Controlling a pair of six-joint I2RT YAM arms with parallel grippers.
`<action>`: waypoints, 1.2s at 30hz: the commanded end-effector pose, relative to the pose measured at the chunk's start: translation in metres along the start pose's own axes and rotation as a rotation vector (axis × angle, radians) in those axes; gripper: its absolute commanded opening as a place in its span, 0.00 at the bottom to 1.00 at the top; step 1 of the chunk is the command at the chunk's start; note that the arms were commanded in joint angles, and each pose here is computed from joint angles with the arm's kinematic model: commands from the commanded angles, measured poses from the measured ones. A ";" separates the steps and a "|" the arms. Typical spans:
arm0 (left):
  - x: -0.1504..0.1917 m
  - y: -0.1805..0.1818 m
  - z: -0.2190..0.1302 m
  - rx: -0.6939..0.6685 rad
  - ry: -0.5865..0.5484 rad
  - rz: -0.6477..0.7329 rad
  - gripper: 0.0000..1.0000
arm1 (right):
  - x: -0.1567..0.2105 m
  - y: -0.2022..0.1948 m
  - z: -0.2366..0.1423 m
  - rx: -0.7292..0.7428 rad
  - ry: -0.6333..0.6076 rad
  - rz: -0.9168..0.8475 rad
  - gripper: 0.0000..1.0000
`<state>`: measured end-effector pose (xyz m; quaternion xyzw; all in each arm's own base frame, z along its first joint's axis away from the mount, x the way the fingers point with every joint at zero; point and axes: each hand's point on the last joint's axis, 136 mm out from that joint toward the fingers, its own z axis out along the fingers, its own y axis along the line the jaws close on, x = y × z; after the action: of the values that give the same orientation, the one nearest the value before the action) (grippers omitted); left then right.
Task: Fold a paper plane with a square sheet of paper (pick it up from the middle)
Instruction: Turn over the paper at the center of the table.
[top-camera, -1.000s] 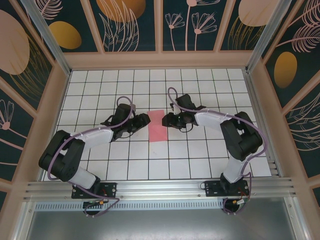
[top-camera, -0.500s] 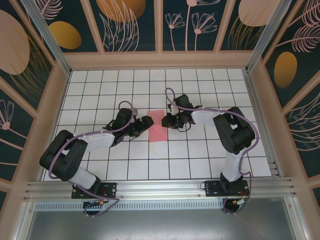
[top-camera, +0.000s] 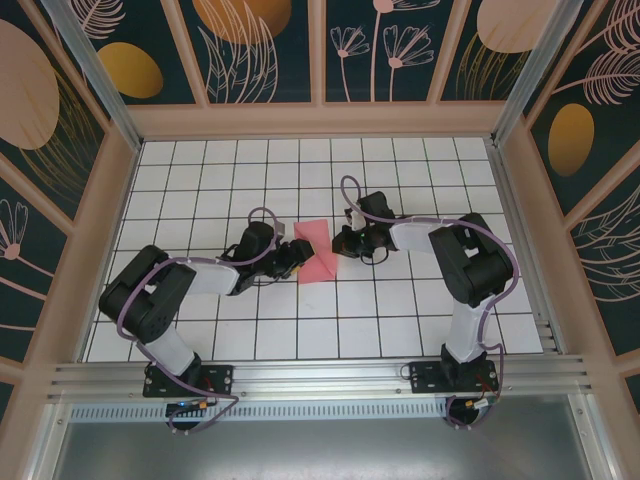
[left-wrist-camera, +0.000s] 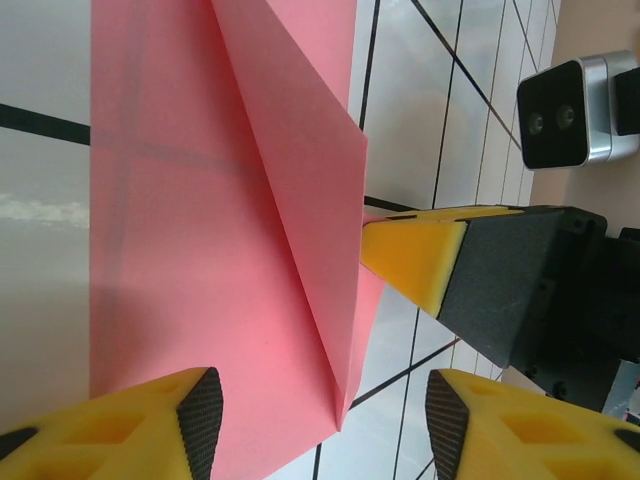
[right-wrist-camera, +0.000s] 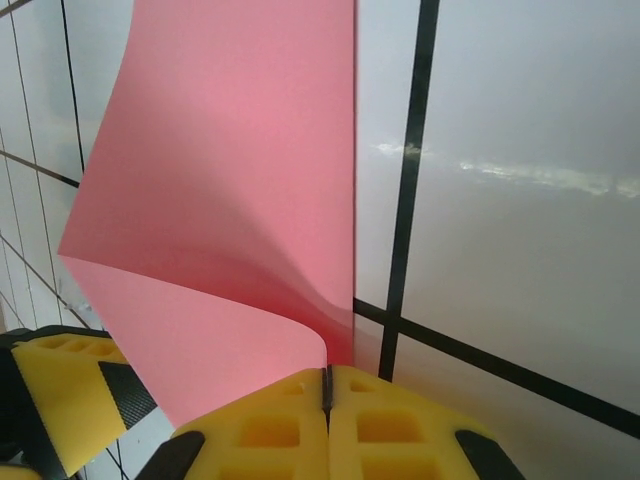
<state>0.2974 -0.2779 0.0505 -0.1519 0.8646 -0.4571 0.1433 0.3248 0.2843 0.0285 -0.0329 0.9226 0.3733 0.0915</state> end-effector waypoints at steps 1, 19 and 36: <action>-0.004 -0.019 0.005 0.066 0.002 0.029 0.57 | -0.005 0.011 -0.007 -0.042 -0.028 -0.014 0.08; -0.013 -0.007 0.035 -0.010 0.042 0.083 0.48 | -0.005 0.013 -0.009 -0.046 -0.022 -0.012 0.11; -0.021 -0.004 0.038 -0.029 0.005 0.182 0.16 | -0.031 0.015 -0.094 -0.007 -0.285 0.033 0.75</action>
<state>0.3258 -0.2974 0.0315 -0.0931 0.8815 -0.4344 0.1600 0.3418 0.2403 0.1078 0.0237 0.8989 0.3894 0.1996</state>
